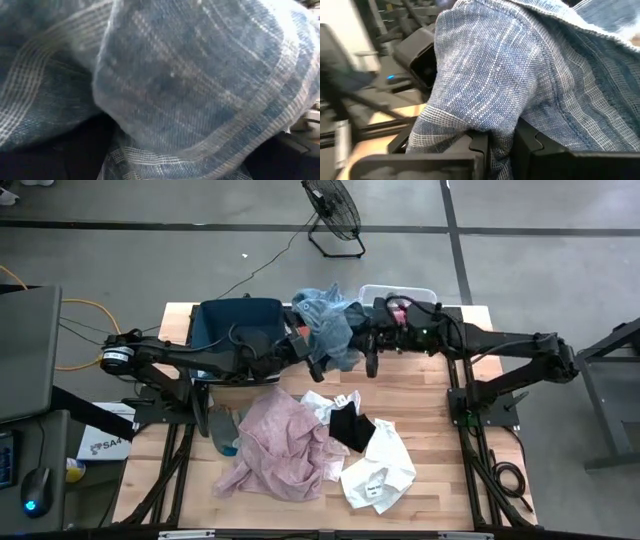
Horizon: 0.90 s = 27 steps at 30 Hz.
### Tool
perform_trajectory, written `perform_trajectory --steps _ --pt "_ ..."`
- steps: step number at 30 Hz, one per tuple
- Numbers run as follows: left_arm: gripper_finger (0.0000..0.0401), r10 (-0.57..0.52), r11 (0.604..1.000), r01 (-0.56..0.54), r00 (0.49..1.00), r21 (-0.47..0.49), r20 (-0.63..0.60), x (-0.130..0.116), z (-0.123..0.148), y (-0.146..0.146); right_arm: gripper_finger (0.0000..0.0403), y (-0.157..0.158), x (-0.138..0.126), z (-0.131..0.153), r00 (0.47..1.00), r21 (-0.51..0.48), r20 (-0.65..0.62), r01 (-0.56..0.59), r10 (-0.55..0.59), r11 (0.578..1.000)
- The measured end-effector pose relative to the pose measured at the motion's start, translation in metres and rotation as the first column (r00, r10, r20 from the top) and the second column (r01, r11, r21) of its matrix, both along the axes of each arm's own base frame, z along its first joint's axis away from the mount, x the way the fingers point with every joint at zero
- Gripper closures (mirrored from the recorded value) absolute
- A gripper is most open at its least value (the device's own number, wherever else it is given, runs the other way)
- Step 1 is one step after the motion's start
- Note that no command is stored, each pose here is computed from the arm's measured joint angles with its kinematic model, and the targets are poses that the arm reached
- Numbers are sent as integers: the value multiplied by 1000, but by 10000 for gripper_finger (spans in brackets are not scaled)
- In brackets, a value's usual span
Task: Pick & Place Cloths
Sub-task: Put the blue polo into the blue organizer
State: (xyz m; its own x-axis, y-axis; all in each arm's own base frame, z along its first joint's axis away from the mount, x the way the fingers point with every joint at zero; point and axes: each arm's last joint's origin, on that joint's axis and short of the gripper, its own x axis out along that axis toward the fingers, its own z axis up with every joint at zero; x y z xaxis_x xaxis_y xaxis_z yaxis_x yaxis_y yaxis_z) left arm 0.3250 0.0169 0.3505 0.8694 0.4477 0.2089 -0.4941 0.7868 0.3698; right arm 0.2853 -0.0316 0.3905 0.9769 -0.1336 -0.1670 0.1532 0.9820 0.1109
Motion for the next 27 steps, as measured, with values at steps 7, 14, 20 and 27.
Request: perform_trajectory --steps 7,14,20,27 --pt "19 -104 993 106 994 48 -39 2 -2 -3 369 -15 1 -8 990 154 -39 -131 138 979" --pt "19 -120 981 134 987 137 -105 3 -4 -4 369 -19 8 -17 977 216 -62 -188 205 958" --pt "19 -124 969 152 982 195 -145 3 -6 -6 369 -20 21 -27 969 240 -63 -218 239 946" --pt "66 -95 978 118 986 170 -136 3 -6 -9 369 -20 21 -28 968 244 -66 -221 244 944"
